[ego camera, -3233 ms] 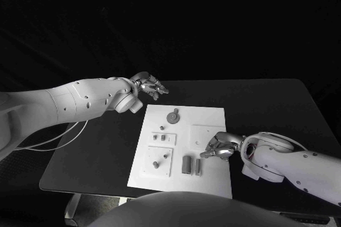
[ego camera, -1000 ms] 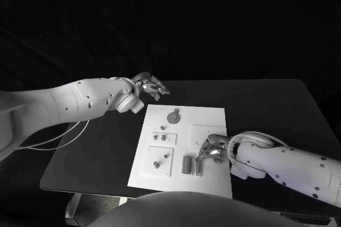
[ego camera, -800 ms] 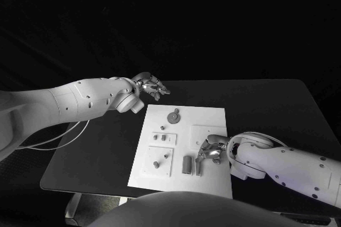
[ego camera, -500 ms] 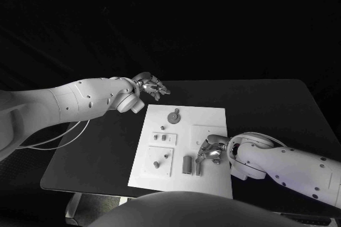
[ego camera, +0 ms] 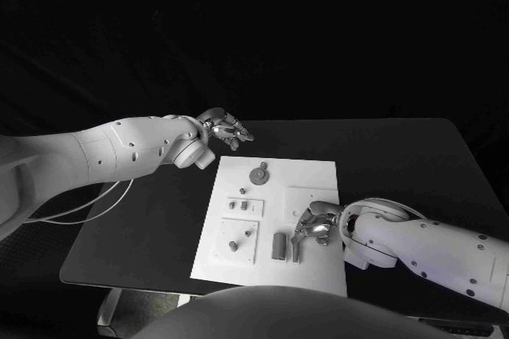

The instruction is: Assemble the parts on the task board

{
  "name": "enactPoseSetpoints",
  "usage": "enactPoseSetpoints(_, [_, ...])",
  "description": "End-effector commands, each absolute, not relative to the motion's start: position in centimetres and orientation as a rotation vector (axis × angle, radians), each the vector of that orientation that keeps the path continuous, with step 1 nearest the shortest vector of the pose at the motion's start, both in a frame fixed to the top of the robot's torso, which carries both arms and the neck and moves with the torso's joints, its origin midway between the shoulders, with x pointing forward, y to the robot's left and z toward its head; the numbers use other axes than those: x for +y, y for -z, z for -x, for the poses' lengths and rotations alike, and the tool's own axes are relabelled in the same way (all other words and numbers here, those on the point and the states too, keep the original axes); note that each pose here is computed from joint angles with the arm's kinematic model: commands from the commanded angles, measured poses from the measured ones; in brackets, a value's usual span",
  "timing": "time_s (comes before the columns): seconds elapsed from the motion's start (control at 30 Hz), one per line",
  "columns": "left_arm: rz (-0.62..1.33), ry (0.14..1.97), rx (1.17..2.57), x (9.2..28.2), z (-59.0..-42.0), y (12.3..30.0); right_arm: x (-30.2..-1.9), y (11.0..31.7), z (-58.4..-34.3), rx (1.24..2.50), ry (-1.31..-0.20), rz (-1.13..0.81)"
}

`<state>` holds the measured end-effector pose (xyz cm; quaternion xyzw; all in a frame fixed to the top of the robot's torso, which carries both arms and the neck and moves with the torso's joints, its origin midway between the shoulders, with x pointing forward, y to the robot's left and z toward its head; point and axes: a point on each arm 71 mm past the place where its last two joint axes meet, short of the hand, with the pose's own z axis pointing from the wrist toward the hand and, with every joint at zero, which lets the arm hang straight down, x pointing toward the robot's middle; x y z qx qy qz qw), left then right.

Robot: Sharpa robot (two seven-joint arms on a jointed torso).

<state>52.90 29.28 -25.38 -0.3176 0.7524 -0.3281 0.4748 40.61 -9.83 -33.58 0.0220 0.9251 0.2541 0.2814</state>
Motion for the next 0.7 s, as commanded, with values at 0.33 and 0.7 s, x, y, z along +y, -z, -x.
enactPoseSetpoints(0.33, [0.769,0.812,1.851,29.12,-52.86,25.37,-9.95,33.23,-41.03,2.378,-0.693,-0.012])
enactPoseSetpoints(0.7, [0.77,0.808,1.85,29.25,-52.85,25.37,-10.27,32.83,-41.15,2.316,-0.779,-0.056])
